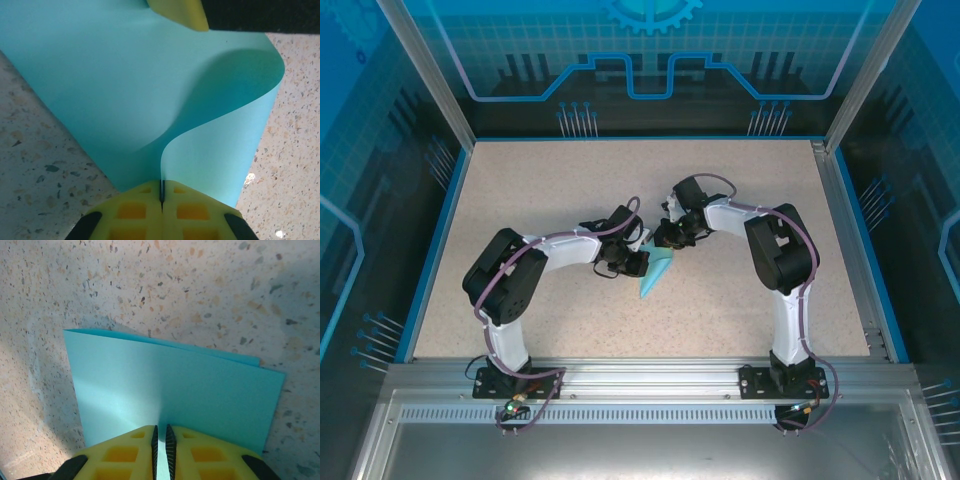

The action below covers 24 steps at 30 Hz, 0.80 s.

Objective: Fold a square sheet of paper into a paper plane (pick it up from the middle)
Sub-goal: Third fold the triangle at the center of the table.

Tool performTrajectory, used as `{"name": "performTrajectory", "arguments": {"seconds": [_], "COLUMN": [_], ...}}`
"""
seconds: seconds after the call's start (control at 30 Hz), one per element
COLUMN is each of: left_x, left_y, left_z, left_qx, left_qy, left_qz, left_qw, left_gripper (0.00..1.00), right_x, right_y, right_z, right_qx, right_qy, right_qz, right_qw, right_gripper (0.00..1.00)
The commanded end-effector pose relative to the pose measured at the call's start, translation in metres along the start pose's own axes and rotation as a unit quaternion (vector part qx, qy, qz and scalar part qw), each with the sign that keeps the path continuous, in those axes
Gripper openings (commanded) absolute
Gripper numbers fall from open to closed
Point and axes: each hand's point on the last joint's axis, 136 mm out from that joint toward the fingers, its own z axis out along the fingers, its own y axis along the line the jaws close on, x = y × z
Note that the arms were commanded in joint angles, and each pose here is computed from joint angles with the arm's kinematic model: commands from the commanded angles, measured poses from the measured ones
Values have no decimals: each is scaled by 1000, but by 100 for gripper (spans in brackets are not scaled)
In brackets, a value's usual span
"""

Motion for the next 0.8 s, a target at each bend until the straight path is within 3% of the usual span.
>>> {"name": "performTrajectory", "arguments": {"seconds": [0.0, 0.77], "left_x": [-6, 0], "left_y": [4, 10], "left_z": [-3, -5], "left_qx": [-8, -21], "left_qy": [-5, -3], "left_qz": [-13, -36], "left_qw": [1000, 999], "left_gripper": [4, 4], "right_x": [39, 39], "right_y": [-22, -24], "right_z": [15, 16], "right_qx": [48, 52], "right_qy": [60, 60], "right_qz": [28, 30], "right_qw": [997, 996], "right_gripper": [17, 18]}}
